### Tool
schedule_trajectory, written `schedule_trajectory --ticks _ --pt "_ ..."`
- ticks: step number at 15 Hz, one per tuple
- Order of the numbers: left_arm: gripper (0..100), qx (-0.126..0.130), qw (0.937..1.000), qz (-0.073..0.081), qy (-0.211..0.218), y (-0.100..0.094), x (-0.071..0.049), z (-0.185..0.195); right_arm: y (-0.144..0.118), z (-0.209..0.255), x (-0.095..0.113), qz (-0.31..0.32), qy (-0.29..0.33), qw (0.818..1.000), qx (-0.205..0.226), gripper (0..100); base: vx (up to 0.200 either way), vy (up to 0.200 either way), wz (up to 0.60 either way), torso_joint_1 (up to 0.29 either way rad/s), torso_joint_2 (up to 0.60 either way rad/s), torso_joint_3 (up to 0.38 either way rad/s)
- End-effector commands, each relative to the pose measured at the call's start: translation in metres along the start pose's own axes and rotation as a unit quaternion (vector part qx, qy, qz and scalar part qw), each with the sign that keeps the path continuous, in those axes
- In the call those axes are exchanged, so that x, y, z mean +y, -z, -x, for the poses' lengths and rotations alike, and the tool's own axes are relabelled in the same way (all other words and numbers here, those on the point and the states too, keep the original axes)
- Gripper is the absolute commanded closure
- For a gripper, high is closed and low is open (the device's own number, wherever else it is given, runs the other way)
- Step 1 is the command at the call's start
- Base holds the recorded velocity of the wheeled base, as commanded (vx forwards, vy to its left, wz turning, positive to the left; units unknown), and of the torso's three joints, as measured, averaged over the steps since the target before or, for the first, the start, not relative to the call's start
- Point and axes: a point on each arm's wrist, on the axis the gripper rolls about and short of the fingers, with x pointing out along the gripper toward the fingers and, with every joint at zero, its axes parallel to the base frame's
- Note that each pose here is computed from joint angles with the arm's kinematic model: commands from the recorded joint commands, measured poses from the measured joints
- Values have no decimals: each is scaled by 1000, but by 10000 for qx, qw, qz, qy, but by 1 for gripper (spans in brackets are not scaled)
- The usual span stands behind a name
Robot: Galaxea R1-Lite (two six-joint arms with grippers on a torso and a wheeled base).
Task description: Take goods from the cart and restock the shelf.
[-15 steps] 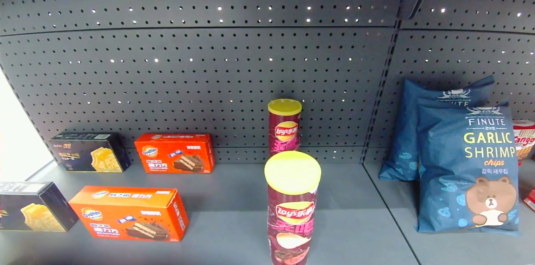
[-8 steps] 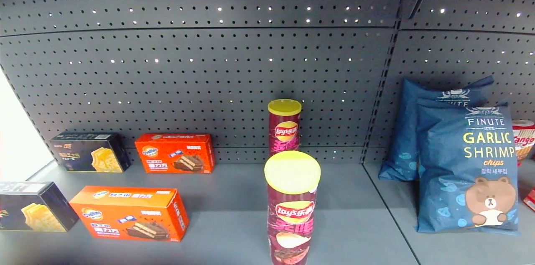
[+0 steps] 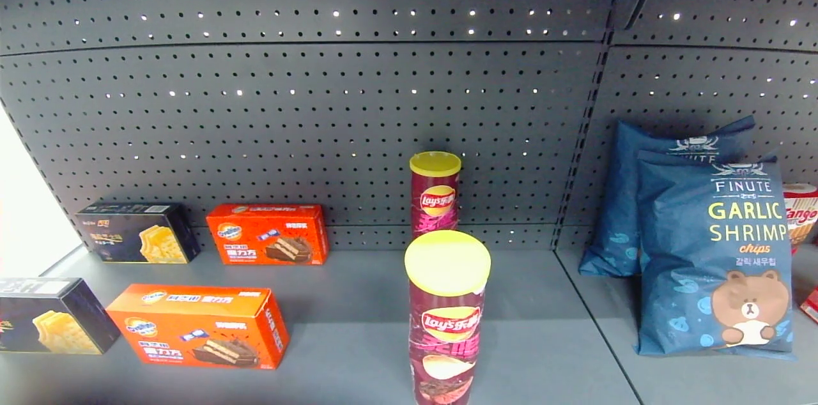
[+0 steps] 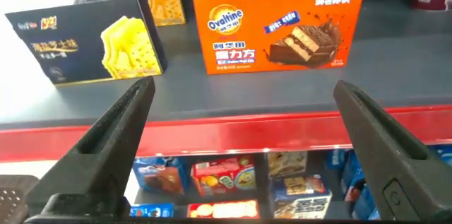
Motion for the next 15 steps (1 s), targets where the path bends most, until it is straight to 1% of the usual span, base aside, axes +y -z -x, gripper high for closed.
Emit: schedule_trajectory --ticks 1,2,3,4,5,6,7,8,9,10,11,12,13,14,15 --pt "0 16 9999 136 -31 0 0 0 0 0 0 6 1 10000 10 0 0 0 0 0 0 0" --pt "0 15 9999 143 -24 0 0 0 0 0 0 6 1 10000 10 0 0 0 0 0 0 0" --pt "0 -45 9993 36 379 2 -2 -2 0 0 0 -2 1 10000 10 0 0 0 0 0 0 0" --pt "0 -112 9974 -142 696 9 -4 -5 0 0 0 -1 -14 10000 19 0 0 0 0 0 0 0" --pt "0 -195 9969 -177 742 9 -4 -6 0 0 0 -2 -22 10000 12 0 0 0 0 0 0 0" --pt "0 -216 9970 -170 724 8 -4 -6 0 0 0 -1 -22 10000 19 0 0 0 0 0 0 0" --pt "0 -176 9992 -12 354 8 -2 -6 1 0 0 8 -44 10000 28 0 0 0 0 0 0 0" --pt "0 -141 9999 93 19 9 -1 -6 1 0 0 15 -60 10000 29 0 0 0 0 0 0 0" --pt "0 -129 9999 94 -49 9 -1 -6 5 -1 1 115 -254 9995 117 0 0 0 0 0 0 0" --pt "0 -135 9998 116 35 9 -1 -6 5 -1 3 395 -625 9972 130 0 0 0 0 0 0 0" --pt "0 -162 9992 134 341 9 -2 -6 6 -1 3 470 -756 9959 136 0 0 0 0 0 0 0" --pt "0 -178 9983 85 547 9 -3 -6 6 -1 3 424 -717 9964 139 0 0 0 0 0 0 0" --pt "0 -190 9978 -15 629 9 -3 -6 5 -1 3 379 -670 9969 133 0 0 0 0 0 0 0" --pt "0 -195 9980 -8 606 8 -3 -6 5 -1 2 343 -479 9982 128 0 0 0 0 0 0 0" --pt "0 -178 9986 10 492 9 -3 -6 5 -1 1 353 -348 9987 130 0 0 0 0 0 0 0"
